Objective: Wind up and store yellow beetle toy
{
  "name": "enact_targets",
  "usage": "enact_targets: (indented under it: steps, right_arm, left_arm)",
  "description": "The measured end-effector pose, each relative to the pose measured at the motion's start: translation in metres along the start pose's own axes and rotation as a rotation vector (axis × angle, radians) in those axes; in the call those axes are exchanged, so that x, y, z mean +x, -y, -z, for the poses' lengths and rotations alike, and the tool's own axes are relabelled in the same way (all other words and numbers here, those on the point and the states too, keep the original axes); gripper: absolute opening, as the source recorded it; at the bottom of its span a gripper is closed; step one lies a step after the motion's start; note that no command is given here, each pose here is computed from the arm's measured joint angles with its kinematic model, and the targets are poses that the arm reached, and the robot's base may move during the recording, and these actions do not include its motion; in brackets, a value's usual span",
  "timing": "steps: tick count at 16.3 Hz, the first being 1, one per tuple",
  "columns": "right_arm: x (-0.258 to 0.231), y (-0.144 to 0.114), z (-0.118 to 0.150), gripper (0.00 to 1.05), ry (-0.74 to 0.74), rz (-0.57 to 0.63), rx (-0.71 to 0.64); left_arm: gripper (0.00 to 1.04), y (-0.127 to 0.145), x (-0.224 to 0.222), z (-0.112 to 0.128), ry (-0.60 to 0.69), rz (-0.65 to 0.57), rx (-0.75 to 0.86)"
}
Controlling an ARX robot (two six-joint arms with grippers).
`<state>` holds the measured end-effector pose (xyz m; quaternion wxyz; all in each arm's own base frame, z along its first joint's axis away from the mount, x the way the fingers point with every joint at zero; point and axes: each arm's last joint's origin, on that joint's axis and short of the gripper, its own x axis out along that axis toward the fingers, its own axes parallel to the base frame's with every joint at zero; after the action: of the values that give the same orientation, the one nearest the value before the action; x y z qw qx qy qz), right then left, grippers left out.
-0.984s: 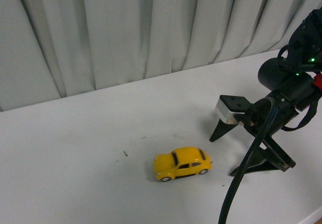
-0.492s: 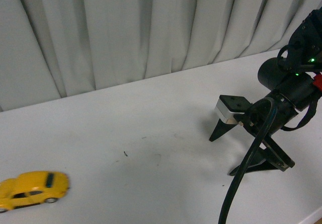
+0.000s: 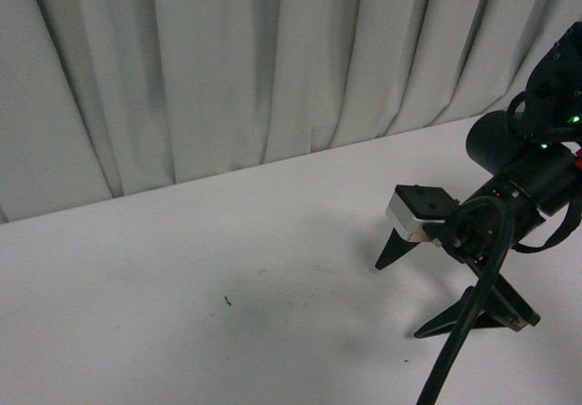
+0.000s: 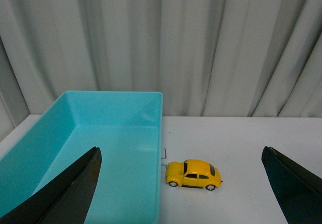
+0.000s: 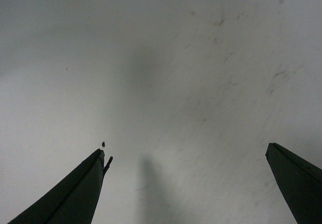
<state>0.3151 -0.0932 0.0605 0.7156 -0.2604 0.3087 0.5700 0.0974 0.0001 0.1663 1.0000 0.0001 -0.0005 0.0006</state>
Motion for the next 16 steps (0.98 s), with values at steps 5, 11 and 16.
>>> enact_targets:
  steps: [5,11,16]
  right_arm:
    - [-0.037,-0.020,-0.046,0.98,0.097,0.086,-0.087]
    - [-0.080,-0.034,-0.106,0.88,-0.011,0.510,-0.372]
    - [-0.094,-0.124,-0.140,0.34,0.469,1.332,0.346]
  left_arm:
    - [0.98,0.000,0.000,0.000,0.000,0.000,0.000]
    - [0.98,0.000,0.000,0.000,0.000,0.000,0.000]
    - [0.98,0.000,0.000,0.000,0.000,0.000,0.000]
